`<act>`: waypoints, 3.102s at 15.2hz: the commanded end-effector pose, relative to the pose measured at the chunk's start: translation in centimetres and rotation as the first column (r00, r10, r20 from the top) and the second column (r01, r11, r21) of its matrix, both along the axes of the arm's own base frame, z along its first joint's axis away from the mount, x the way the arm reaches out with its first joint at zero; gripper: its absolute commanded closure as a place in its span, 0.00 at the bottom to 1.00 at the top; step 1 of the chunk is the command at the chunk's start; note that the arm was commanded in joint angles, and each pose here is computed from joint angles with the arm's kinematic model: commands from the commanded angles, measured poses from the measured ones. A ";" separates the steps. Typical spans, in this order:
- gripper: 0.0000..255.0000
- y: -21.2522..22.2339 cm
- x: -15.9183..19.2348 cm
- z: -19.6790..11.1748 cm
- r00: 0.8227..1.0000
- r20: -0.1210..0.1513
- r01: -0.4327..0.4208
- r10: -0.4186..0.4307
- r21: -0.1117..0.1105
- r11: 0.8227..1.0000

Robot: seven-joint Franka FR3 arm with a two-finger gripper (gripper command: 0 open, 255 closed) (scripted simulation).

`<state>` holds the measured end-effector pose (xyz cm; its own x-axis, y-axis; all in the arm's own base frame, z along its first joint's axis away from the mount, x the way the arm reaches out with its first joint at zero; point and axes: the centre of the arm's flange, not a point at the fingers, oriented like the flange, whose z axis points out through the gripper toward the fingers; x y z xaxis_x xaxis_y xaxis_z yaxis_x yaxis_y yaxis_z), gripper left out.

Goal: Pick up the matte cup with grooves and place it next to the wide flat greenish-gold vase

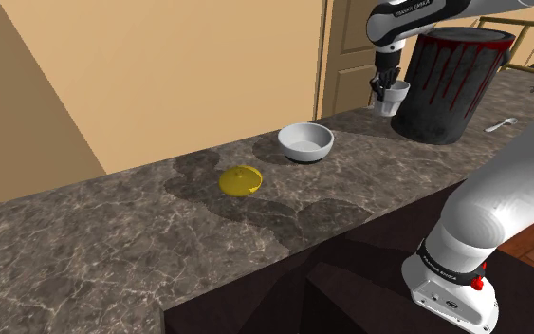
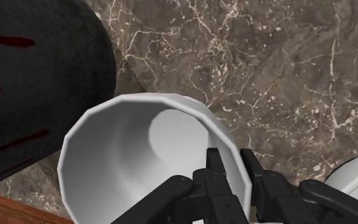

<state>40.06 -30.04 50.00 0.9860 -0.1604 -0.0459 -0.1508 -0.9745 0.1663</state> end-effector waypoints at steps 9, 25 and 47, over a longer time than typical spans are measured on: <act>1.00 3.9 1.3 3.4 1.000 0.000 0.000 0.000 0.000 1.000; 1.00 23.9 8.0 3.5 1.000 0.000 0.000 0.000 0.000 1.000; 1.00 40.1 13.4 -1.2 1.000 0.000 0.000 0.000 0.000 1.000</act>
<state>53.47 10.03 49.29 0.9860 -0.1603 -0.0469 -0.1505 -0.9745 0.1667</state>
